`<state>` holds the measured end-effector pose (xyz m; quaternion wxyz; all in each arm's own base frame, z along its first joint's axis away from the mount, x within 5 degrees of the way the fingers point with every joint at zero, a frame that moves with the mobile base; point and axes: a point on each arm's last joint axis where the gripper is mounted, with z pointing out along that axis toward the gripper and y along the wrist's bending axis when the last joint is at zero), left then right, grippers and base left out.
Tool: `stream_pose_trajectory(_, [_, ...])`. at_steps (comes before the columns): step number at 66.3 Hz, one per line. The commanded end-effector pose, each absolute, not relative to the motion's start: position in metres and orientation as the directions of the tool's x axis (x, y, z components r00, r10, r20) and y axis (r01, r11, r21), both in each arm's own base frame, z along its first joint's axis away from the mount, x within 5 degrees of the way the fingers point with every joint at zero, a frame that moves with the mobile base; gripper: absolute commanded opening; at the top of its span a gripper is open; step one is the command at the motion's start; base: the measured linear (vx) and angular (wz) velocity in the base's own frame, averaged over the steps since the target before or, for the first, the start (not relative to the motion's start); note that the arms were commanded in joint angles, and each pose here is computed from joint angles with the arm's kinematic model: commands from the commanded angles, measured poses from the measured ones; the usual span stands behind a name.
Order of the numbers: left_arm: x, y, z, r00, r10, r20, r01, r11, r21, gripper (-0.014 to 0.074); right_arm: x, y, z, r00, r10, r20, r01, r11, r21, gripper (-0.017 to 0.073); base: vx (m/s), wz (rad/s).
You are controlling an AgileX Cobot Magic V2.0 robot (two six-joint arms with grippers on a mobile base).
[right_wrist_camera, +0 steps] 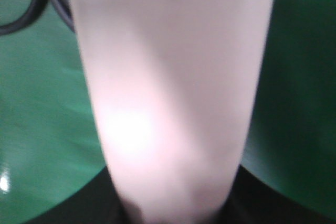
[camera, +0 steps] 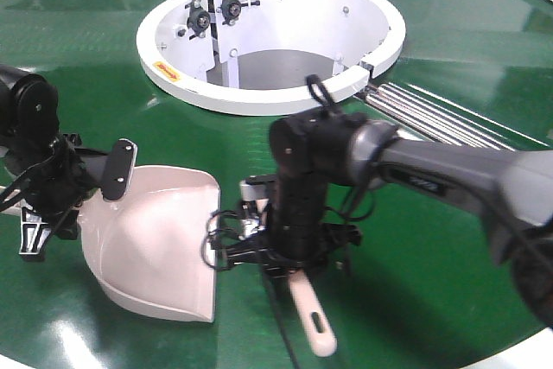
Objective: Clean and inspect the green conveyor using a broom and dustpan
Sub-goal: 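Sweep the black cable into the dustpan with the brush in the right gripper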
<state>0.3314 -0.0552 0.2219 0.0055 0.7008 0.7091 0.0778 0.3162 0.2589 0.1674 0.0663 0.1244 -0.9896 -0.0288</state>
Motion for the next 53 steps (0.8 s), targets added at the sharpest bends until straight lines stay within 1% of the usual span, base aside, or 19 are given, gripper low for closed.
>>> stream_pose_trajectory(1, [0.332,-0.058,0.245,-0.034,0.997,0.070,0.978,0.019,0.208,-0.0006,0.315,0.287,0.198,-0.943,-0.324,0.077,-0.313,0.940,0.134,-0.0001,0.00,0.00])
stream_pose_trajectory(7, [0.332,-0.058,0.245,-0.034,0.997,0.070,0.978,0.019,0.208,-0.0006,0.315,0.311,0.202,-0.932,-0.359,0.048,-0.344,0.918,0.196,-0.0001,0.00,0.00])
stream_pose_trajectory(13, [0.332,-0.058,0.245,-0.034,0.997,0.070,0.978,0.019,0.208,-0.0006,0.318,0.335,0.211,-0.918,-0.396,0.002,-0.379,0.881,0.283,-0.0001,0.00,0.00])
stream_pose_trajectory(20, [0.332,-0.058,0.245,-0.034,0.997,0.070,0.978,0.019,0.208,-0.0006,0.321,0.351,0.223,-0.914,-0.404,-0.047,-0.394,0.851,0.348,-0.0001,0.00,0.00])
stream_pose_trajectory(28, [0.332,-0.058,0.245,-0.034,0.997,0.070,0.978,0.019,0.208,-0.0006,0.326,0.354,0.235,-0.913,-0.395,-0.097,-0.403,0.847,0.348,-0.0001,0.00,0.00])
stream_pose_trajectory(38, [0.332,-0.058,0.245,-0.034,0.997,0.070,0.978,0.019,0.207,-0.0006,0.327,0.351,0.245,-0.909,-0.395,-0.131,-0.416,0.846,0.335,0.0000,0.00,0.00])
stream_pose_trajectory(47, [0.332,-0.058,0.245,-0.034,0.997,0.070,0.978,0.019,0.208,-0.0006,0.332,0.341,0.257,-0.905,-0.388,-0.175,-0.424,0.858,0.291,0.0004,0.00,0.00])
stream_pose_trajectory(53, [0.332,-0.058,0.245,-0.034,0.997,0.070,0.978,0.019,0.208,-0.0006,0.339,0.327,0.270,-0.908,-0.365,-0.207,-0.412,0.870,0.270,0.0006,0.00,0.00])
